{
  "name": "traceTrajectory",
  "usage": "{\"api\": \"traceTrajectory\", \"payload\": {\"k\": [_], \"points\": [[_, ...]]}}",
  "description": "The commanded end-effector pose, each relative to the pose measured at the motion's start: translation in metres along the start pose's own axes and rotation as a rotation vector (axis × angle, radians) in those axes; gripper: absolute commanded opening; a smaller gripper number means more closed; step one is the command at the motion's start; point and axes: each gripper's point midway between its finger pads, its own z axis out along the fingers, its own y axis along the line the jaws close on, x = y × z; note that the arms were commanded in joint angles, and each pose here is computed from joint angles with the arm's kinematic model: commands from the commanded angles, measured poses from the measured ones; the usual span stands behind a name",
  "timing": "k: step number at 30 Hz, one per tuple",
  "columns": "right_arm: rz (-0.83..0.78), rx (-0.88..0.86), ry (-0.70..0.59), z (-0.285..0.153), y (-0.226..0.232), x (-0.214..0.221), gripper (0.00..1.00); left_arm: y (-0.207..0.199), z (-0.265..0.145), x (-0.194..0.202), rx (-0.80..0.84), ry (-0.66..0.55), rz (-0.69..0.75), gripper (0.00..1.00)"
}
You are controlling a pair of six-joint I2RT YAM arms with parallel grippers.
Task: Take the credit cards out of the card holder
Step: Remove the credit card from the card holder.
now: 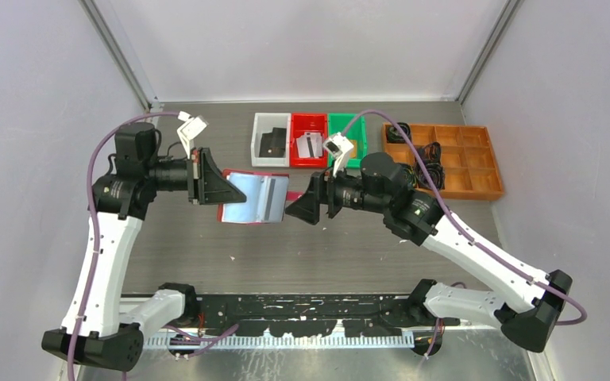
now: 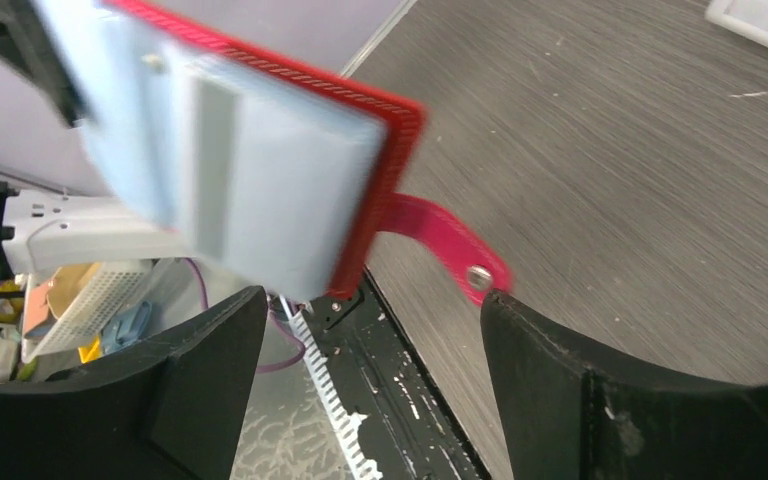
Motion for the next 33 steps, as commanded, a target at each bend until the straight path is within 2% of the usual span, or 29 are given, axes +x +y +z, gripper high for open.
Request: {"api": "traceTrajectory", "payload": {"k": [1,6,12,15,18,19,20,22,24,27,31,33], "points": [[0.004,-0.097,-0.055,-0.016,0.004,-0.014,0.82,-0.040,-0.005,-0.007,0.097,-0.006,0.074,0.00],[0.074,-0.261,-0.116,-0.024,0.019,-0.020,0.75,-0.053,-0.007,-0.009,0.118,-0.015,0.086,0.00],[0.171,-0.529,-0.171,-0.026,0.052,-0.029,0.74,-0.057,-0.007,-0.011,0.119,-0.018,0.092,0.00],[0.226,-0.613,-0.214,-0.025,0.059,-0.040,0.67,-0.057,-0.006,-0.013,0.121,-0.021,0.089,0.00],[0.293,-0.701,-0.237,-0.026,0.066,-0.049,0.52,-0.057,-0.006,-0.015,0.116,-0.028,0.093,0.00],[0.303,-0.726,-0.241,-0.027,0.069,-0.051,0.42,-0.057,-0.006,-0.015,0.113,-0.030,0.097,0.00],[0.309,-0.751,-0.250,-0.030,0.072,-0.054,0.28,-0.055,-0.006,-0.016,0.105,-0.035,0.099,0.00],[0.316,-0.787,-0.269,-0.036,0.077,-0.058,0.16,-0.049,-0.005,-0.016,0.084,-0.046,0.097,0.00],[0.310,-0.799,-0.280,-0.043,0.081,-0.059,0.15,-0.038,-0.004,-0.014,0.029,-0.061,0.099,0.00],[0.284,-0.784,-0.292,-0.052,0.085,-0.055,0.20,-0.023,-0.003,-0.012,-0.036,-0.064,0.122,0.00],[0.252,-0.703,-0.284,-0.054,0.085,-0.046,0.22,-0.017,-0.002,-0.013,-0.050,-0.067,0.120,0.00],[0.241,-0.631,-0.259,-0.048,0.079,-0.040,0.40,-0.019,-0.002,-0.014,-0.039,-0.068,0.119,0.00]]}}
